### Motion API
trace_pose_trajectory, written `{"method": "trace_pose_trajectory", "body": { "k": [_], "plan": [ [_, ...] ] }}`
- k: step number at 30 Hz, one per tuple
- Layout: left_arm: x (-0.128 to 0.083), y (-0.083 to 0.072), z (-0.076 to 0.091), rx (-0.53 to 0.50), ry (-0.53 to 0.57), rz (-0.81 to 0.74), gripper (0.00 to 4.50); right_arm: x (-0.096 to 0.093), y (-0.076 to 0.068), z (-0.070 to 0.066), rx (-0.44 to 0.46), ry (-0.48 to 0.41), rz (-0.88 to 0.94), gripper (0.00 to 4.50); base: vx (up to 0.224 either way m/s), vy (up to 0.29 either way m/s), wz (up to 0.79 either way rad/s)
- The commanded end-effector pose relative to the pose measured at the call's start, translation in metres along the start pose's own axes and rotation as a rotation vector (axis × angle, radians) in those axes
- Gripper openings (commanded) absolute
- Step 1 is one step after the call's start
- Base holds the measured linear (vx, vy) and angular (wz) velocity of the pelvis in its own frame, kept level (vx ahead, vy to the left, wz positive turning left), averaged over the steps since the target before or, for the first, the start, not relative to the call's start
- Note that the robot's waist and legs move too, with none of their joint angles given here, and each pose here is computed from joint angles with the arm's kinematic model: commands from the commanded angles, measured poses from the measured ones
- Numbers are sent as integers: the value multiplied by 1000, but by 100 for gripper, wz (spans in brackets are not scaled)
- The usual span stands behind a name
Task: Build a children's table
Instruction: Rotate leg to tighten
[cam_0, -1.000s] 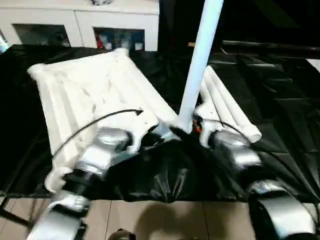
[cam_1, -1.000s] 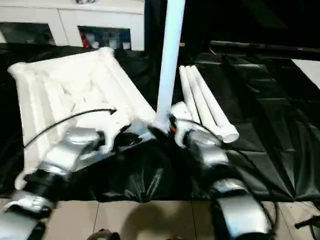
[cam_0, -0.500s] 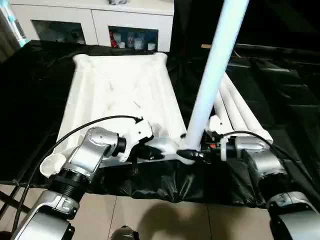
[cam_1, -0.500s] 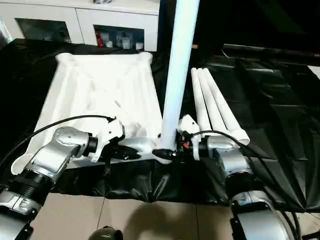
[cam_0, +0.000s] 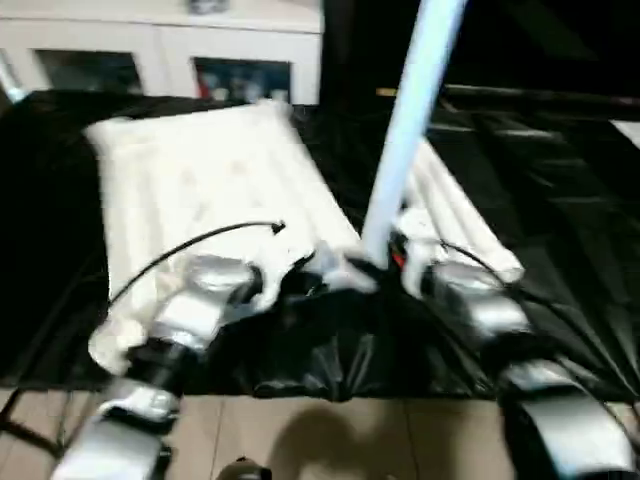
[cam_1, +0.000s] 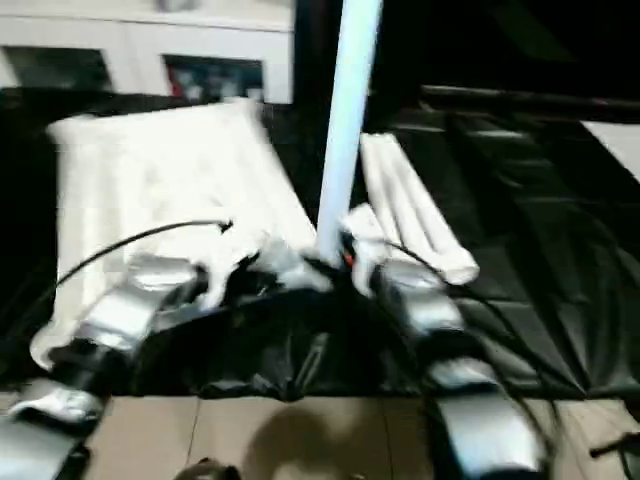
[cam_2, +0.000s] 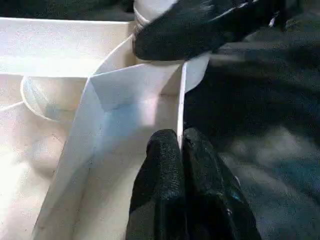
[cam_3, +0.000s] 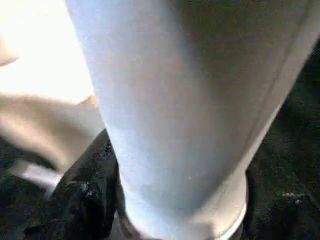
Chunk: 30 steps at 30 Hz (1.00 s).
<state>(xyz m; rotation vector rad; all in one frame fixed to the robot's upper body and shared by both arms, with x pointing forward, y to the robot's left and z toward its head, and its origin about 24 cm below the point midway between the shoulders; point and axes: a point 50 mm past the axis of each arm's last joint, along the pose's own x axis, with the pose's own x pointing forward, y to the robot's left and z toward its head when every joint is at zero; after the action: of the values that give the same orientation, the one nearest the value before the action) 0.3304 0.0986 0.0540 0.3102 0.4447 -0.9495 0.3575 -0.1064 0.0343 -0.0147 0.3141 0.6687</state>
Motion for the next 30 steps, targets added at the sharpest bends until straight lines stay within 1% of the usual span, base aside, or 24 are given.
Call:
{"method": "trace_pose_trajectory", "body": {
  "k": [1, 2, 3, 4, 6, 9, 10, 11, 13, 16, 17, 18, 19, 22, 25, 26, 27, 29, 30],
  "plan": [
    [6, 0, 32, 21, -99, 87, 0, 13, 26, -24, 26, 121, 21, 272, 0, 0, 0],
    [9, -3, 34, 18, -105, 90, 0, 16, 29, -24, 28, 124, 19, 272, 0, 0, 0],
    [10, -5, 35, 16, -108, 91, 0, 17, 32, -24, 26, 126, 20, 328, 0, 0, 0],
    [12, -8, 37, 22, -118, 77, 0, 19, 34, -23, 21, 126, 25, 342, 0, 0, 0],
    [14, -13, 38, 31, -130, 48, 0, 21, 37, -21, 27, 119, 45, 348, 0, 0, 0],
    [13, -14, 38, 43, -133, 27, 0, 22, 37, -18, 3, 102, 55, 387, 0, 0, 0],
    [13, -14, 38, 43, -133, 27, 0, 22, 37, -18, 3, 102, 55, 387, 0, 0, 0],
    [9, -15, 37, 60, -137, -17, 0, 20, 34, -12, -33, 68, 91, 387, 0, 0, 0],
    [7, -15, 35, 72, -131, -40, 0, 18, 35, -9, -46, 43, 162, 387, 0, 0, 0],
    [2, -14, 31, 93, -120, -107, 0, 9, 38, -8, -85, 1, 344, 387, 0, 0, 0],
    [2, -14, 31, 93, -120, -107, 0, 9, 38, -8, -85, 1, 344, 387, 0, 0, 0],
    [-2, -14, 27, 108, -105, -156, 0, 1, 38, -9, -110, -10, 442, 387, 0, 0, 0],
    [-6, -14, 24, 122, -100, -192, 0, -5, 37, -10, -119, -11, 507, 387, 0, 0, 0],
    [-9, -12, 20, 130, -86, -220, 0, -12, 35, -12, -117, 0, 567, 387, 0, 0, 0],
    [-17, -10, 14, 147, -67, -286, 0, -26, 31, -16, -123, 23, 688, 387, 0, 0, 0],
    [-18, -10, 13, 149, -66, -292, 0, -28, 30, -16, -126, 27, 701, 387, 0, 0, 0],
    [-19, -9, 12, 153, -63, -299, 0, -30, 30, -17, -131, 32, 716, 363, 0, 0, 0],
    [-23, -7, 10, 155, -51, -322, 0, -36, 29, -19, -149, 57, 764, 363, 0, 0, 0],
    [-25, -5, 8, 158, -44, -332, 0, -39, 28, -20, -155, 67, 786, 351, 0, 0, 0]
  ]
}}
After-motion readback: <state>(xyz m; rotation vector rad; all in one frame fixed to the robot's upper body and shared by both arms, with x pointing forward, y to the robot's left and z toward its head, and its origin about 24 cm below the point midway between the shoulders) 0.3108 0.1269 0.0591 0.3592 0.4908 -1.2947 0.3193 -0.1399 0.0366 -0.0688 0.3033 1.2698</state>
